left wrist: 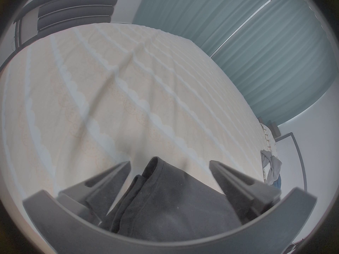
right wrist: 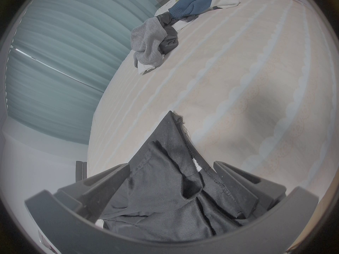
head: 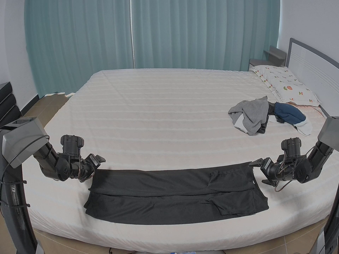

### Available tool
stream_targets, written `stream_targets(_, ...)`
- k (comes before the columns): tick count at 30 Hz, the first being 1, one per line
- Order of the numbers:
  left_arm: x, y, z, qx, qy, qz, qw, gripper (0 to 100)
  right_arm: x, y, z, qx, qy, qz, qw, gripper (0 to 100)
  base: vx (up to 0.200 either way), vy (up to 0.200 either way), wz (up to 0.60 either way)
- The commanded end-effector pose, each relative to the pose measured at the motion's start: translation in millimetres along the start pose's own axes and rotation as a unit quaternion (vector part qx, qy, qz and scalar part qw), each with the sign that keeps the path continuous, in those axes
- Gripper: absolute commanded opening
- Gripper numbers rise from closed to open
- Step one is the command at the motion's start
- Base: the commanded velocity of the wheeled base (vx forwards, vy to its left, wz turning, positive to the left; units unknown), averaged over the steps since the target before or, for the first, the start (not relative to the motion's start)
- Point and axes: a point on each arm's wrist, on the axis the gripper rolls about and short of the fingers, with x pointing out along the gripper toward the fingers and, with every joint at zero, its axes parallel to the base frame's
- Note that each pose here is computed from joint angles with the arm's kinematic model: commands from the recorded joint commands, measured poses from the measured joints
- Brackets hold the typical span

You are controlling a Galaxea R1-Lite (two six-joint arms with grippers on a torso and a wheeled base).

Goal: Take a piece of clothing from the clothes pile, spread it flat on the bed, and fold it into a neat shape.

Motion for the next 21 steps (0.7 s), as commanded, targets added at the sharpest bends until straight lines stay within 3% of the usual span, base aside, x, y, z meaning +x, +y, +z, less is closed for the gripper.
stream_targets(1,6,6,-3,-0.004,0.006,0.010,0.9999,0,1,-1,0,0.001,0.001,-0.001,1.0000,100,0.000,0.000,0.00)
stream_targets(10,2,12,9,-0.037,-0.020,0.022,0.9989,0,1,-1,-1,0.001,0.002,-0.002,1.0000,100,0.000,0.000,0.00)
stream_targets(21,1,12,11,-0.038,-0.022,0.019,0.9989,0,2,-1,-1,0.001,0.002,-0.002,1.0000,100,0.000,0.000,0.00)
